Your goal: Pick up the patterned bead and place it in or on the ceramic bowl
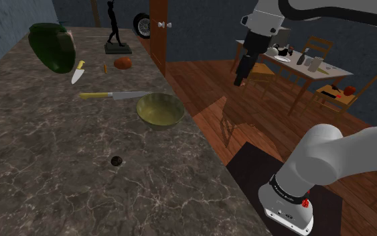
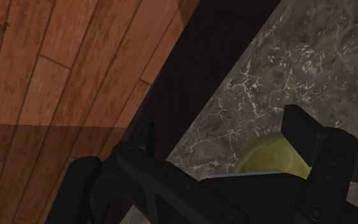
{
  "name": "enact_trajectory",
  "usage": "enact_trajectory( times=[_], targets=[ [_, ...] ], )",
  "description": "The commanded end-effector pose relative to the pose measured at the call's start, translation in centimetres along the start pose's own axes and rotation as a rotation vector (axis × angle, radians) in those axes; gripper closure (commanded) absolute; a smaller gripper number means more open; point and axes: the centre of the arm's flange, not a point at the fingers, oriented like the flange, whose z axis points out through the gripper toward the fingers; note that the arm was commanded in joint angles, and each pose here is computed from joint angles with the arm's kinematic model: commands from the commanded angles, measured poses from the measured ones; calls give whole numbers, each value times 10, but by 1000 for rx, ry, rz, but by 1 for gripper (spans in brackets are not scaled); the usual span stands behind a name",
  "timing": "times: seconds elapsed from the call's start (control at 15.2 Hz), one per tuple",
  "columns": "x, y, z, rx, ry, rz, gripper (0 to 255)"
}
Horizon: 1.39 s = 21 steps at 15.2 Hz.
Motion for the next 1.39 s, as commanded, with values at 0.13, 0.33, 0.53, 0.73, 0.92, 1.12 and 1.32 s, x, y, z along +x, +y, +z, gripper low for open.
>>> enact_trajectory(
  times=[0.13, 0.33, 0.53, 0.73, 0.92, 1.12, 1.32],
  targets=[
    [13, -21, 11, -5, 5, -15, 0],
    [31, -52, 28, -12, 12, -38, 0],
    [48, -84, 44, -19, 19, -61, 0],
    [66, -116, 61, -26, 26, -83, 0],
    [82, -148, 78, -33, 33, -106, 0],
    [98, -180, 95, -40, 40, -129, 0],
    [113, -213, 112, -47, 47, -152, 0]
  ],
)
